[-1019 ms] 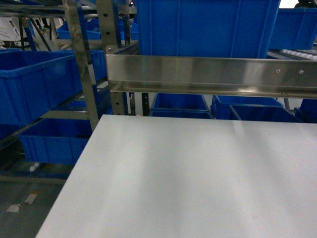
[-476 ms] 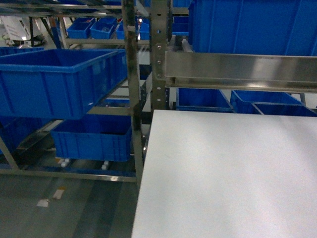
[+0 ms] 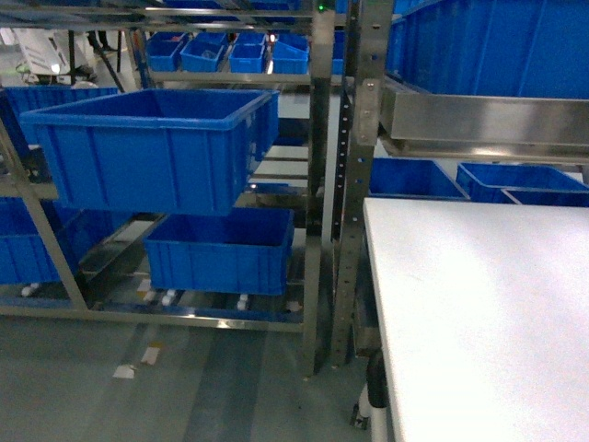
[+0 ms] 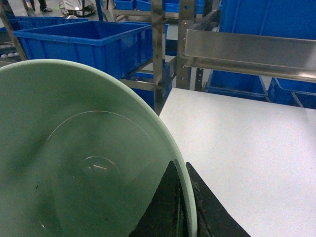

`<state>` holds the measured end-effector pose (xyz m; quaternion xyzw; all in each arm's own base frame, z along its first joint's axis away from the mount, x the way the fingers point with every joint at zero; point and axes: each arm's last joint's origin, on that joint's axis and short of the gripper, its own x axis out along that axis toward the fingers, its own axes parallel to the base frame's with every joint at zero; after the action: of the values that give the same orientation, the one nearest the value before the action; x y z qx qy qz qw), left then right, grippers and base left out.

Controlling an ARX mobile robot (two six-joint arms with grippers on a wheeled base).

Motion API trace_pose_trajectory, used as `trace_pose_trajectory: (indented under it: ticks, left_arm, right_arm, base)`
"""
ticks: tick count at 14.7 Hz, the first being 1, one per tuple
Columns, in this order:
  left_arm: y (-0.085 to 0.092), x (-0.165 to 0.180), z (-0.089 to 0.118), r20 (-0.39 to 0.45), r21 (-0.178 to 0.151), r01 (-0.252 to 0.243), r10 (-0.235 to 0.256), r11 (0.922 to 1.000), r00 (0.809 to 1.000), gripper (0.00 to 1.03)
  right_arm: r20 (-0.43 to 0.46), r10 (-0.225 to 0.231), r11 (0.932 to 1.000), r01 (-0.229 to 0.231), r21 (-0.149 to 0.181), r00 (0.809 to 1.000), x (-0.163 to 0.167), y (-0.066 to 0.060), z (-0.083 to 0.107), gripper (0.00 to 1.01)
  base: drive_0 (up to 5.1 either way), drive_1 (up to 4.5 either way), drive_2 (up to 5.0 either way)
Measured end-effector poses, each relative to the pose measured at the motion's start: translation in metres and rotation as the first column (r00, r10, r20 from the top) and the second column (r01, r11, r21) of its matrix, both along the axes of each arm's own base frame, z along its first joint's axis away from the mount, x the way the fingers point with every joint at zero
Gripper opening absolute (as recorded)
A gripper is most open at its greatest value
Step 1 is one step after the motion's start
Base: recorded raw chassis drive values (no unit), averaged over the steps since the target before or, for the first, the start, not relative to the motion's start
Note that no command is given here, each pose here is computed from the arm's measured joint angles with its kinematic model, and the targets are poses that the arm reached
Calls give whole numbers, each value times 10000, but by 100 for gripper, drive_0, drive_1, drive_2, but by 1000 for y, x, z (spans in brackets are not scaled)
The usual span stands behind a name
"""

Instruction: Place green bowl on second shelf with right arm

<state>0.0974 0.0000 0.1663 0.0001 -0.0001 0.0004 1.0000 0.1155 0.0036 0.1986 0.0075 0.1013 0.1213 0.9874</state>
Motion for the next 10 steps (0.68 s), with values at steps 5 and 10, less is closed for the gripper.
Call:
trace_pose_trajectory:
  ticks: [5,10]
  left_arm:
    - [0,0,0,23,4,4,-4,10000,10000,98]
    - [0,0,0,0,0,4,-4,10000,10000,98]
  right_arm:
    - [4,-4,10000,4,-1,10000,0,0,0,2]
    - [0,0,10000,0,0,10000,0,0,0,2]
  base:
    - [-502,238,238]
    - [-495,237,237]
